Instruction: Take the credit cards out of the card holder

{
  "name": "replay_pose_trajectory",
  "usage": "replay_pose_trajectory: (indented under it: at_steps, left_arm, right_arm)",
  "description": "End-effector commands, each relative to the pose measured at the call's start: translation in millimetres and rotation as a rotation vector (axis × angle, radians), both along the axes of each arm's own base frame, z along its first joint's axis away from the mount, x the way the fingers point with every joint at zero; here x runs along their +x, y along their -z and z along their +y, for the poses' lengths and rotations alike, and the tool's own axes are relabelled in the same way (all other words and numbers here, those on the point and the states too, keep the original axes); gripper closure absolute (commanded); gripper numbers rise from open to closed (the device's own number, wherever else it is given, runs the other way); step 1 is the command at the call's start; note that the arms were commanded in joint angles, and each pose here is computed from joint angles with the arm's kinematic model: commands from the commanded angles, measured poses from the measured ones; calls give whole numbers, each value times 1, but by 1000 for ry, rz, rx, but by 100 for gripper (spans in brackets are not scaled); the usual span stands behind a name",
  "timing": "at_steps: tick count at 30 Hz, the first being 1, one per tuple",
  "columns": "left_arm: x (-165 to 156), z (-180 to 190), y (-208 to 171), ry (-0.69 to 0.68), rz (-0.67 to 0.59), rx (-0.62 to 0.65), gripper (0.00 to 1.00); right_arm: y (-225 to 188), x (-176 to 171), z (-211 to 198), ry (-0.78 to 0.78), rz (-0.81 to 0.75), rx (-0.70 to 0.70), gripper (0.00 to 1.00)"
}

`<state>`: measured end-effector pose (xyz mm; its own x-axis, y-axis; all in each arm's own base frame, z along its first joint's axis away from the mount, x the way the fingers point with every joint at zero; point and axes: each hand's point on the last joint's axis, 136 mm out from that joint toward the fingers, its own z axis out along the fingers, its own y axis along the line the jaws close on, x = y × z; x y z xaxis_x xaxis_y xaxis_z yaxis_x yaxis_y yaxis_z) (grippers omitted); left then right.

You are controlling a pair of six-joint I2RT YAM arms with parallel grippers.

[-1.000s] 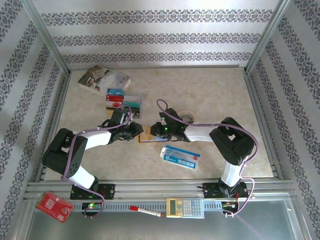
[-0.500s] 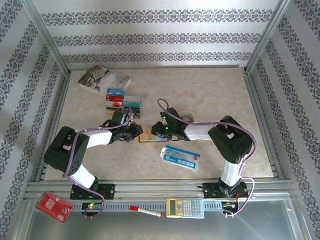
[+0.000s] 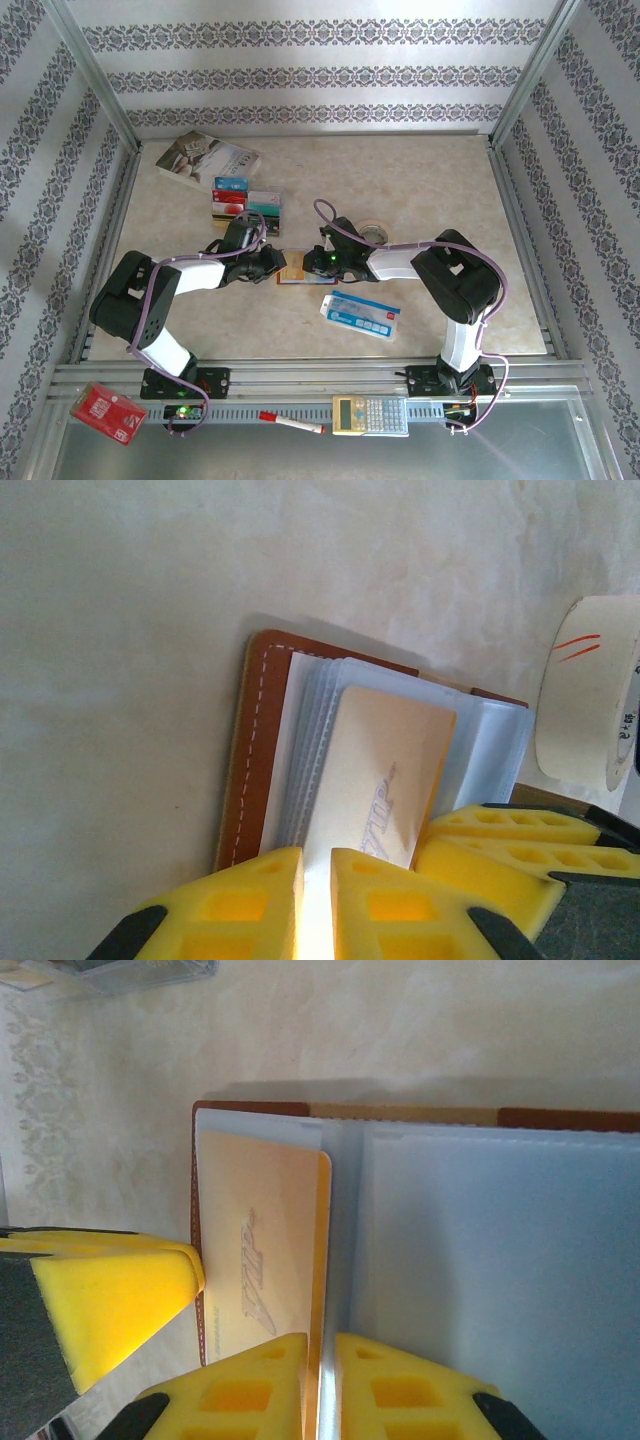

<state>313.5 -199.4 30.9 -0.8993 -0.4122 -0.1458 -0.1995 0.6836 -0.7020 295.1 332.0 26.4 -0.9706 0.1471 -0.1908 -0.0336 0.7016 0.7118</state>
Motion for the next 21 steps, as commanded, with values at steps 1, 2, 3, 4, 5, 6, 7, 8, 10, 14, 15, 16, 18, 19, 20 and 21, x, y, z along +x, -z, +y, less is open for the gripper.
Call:
replay_pose_trajectory:
  at_steps: [1, 2, 3, 4, 5, 6, 7, 8, 10, 14, 15, 16, 18, 19, 20, 21]
  left_arm:
    - [0, 4, 7, -20, 19, 6, 83]
    - [0, 4, 6, -19, 18, 7, 83]
    - [-1, 4, 7, -18, 21, 7, 84]
    - [0, 4, 7, -17, 20, 8, 83]
    - [-1, 4, 7, -16, 22, 9, 84]
    - [-1, 4, 7, -16, 22, 9, 84]
    - [-1, 4, 8, -17, 24, 10, 84]
    - [-1, 4, 8, -17, 23, 9, 84]
    - [-1, 4, 8, -16, 25, 9, 84]
    - [-1, 3, 9, -12, 28, 5, 84]
    - [-1, 2, 10, -10, 29, 4, 84]
    - [-2, 2, 10, -8, 32, 2, 84]
    - [-2, 1, 11, -5, 37, -2, 84]
    - [-2, 1, 11, -4, 37, -3, 84]
    - [-2, 0, 11, -3, 37, -2, 84]
    - [-2, 0, 11, -1, 39, -4, 84]
  right_arm:
    - [0, 4, 3, 0, 16, 22, 83]
    - [1, 4, 3, -1, 17, 22, 83]
    - [0, 3, 4, -4, 17, 24, 83]
    - [0, 3, 5, -6, 16, 28, 84]
    - [0, 4, 5, -8, 17, 33, 84]
    - [-1, 4, 6, -11, 16, 37, 84]
    - [-1, 4, 7, -13, 15, 41, 84]
    - [-2, 4, 7, -13, 16, 44, 85]
    - [-1, 4, 7, -16, 16, 47, 85]
    - [-2, 3, 8, -21, 14, 56, 86]
    - [-3, 3, 9, -24, 13, 59, 86]
    - [-2, 3, 9, -26, 15, 61, 86]
    - [-3, 3, 11, -28, 16, 67, 86]
    - [-3, 3, 11, -28, 16, 69, 85]
    - [-4, 4, 11, -29, 15, 72, 85]
    - [-3, 3, 12, -30, 17, 72, 85]
